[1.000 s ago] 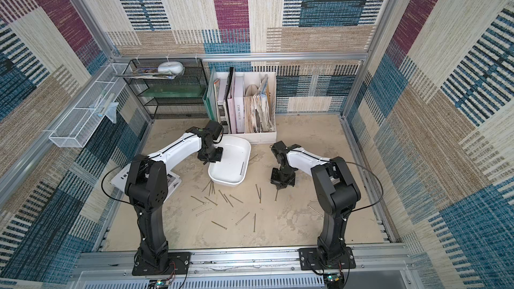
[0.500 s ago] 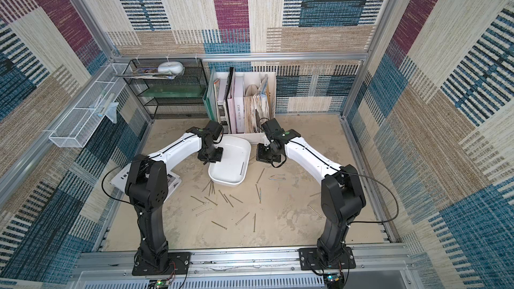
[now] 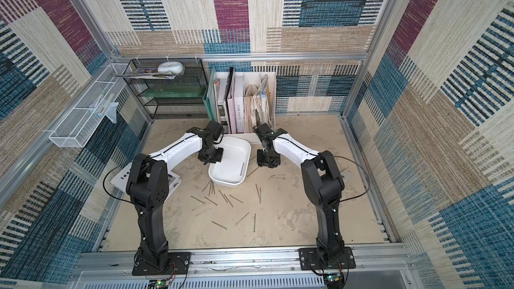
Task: Put the nails on the desktop into the storage box
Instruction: Pick up the nail from the center of the board.
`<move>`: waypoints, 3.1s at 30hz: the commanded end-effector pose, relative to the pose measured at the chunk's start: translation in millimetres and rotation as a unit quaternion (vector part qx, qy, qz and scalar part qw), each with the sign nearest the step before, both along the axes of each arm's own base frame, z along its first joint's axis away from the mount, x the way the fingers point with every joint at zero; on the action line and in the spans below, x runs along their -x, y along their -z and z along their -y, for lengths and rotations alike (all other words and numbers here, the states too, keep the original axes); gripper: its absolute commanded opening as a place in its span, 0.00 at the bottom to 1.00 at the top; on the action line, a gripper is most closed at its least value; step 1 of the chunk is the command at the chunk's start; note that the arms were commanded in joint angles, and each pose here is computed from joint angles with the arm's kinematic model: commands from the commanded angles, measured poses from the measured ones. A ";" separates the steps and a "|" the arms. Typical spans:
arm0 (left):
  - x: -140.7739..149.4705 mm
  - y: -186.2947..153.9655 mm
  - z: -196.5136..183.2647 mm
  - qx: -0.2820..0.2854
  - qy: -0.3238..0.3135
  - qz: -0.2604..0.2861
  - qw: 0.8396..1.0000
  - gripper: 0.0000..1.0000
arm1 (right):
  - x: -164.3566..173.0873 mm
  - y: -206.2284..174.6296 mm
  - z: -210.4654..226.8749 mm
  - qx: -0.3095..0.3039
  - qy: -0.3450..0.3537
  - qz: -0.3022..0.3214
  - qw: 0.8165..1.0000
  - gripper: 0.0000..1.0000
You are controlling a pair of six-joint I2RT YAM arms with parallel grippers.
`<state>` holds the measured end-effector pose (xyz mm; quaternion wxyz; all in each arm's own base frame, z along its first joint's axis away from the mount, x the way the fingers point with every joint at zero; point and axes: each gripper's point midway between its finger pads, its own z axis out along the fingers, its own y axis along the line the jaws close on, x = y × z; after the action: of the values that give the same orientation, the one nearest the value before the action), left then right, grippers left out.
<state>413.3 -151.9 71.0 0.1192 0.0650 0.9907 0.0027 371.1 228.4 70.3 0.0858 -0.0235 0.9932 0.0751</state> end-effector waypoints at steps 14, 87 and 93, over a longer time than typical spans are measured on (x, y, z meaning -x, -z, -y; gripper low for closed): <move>0.2 3.5 6.2 0.014 0.006 -0.011 1.000 0.00 | 103.3 -1.7 170.3 0.099 0.174 -0.027 0.979 0.48; 1.3 -7.7 18.3 0.050 0.011 -0.008 0.999 0.00 | 192.6 65.7 160.8 -0.069 0.339 -0.093 0.933 0.50; 1.3 -8.0 18.1 0.049 0.010 -0.008 0.999 0.00 | 179.2 46.9 169.2 -0.028 0.328 -0.068 0.942 0.51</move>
<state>410.8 -167.0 71.3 0.1079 0.0714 0.9909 -0.0383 205.8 65.8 20.8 0.0671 0.3087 0.9431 0.1034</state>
